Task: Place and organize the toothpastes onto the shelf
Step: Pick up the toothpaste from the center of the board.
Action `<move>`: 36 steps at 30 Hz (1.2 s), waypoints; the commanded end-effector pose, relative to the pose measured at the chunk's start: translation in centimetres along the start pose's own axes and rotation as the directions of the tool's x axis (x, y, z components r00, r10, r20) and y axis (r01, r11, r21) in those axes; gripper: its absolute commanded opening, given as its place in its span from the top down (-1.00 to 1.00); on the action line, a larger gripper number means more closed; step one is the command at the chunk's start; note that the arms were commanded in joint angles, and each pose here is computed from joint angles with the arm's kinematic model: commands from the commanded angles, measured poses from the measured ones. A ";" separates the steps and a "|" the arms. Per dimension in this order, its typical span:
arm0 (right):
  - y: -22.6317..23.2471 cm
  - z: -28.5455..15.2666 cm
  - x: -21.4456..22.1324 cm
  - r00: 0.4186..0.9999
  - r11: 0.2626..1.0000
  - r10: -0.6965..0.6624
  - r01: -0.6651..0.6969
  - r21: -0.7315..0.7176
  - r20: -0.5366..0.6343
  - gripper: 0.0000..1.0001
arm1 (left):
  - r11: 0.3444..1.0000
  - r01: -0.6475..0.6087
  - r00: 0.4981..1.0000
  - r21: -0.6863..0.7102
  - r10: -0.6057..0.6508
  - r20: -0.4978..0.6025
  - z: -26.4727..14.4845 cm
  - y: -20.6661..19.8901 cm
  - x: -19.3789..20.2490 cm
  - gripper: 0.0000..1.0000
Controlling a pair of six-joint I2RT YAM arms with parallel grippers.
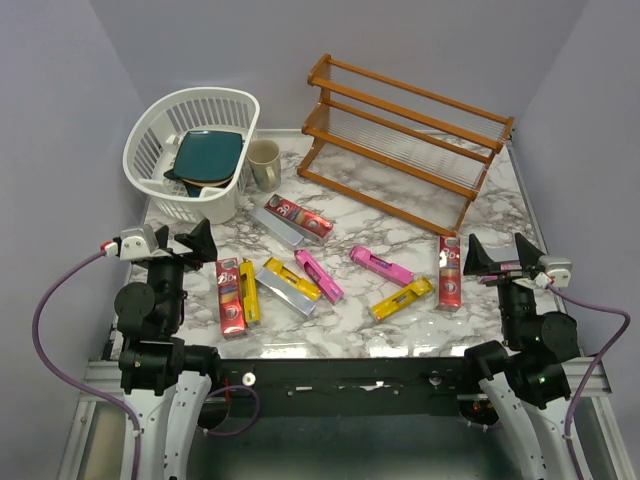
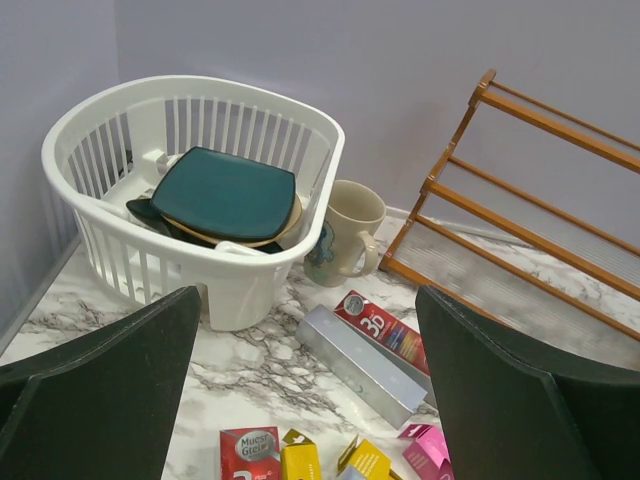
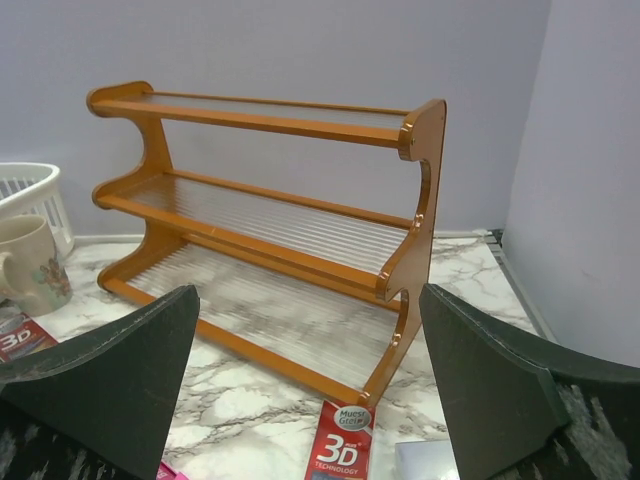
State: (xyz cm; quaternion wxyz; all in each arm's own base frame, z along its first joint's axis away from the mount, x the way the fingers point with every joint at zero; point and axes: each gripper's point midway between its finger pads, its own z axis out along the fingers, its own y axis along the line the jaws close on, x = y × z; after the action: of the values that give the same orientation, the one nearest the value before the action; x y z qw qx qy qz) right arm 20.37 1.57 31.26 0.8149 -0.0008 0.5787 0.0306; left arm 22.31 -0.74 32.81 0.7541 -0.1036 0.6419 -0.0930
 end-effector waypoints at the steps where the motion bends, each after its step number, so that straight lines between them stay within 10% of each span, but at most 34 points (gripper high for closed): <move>1: -1.2 -4.3 -6.1 0.963 0.999 0.048 -0.050 0.002 0.267 -1.00 | 0.999 0.009 1.000 0.032 -0.010 0.012 0.2 -0.7 -0.8 -0.98; 24: -0.7 -4.8 -6.4 0.958 0.989 0.147 -0.142 -0.040 0.248 -1.00 | 0.970 0.179 0.925 -0.165 -0.223 -0.308 2.3 0.5 5.6 -0.98; 36: -0.7 -4.9 -6.2 0.960 0.986 0.164 -0.159 -0.041 0.229 -1.00 | 0.955 0.036 0.660 -0.294 -0.243 -0.710 0.4 1.2 17.3 -0.98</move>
State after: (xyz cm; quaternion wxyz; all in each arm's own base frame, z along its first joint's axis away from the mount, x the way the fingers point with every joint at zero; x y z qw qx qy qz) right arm 20.04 2.28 30.92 0.8023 0.0127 0.5928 0.0693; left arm 26.65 -2.08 20.34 0.4921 -0.2236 0.8344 -0.1075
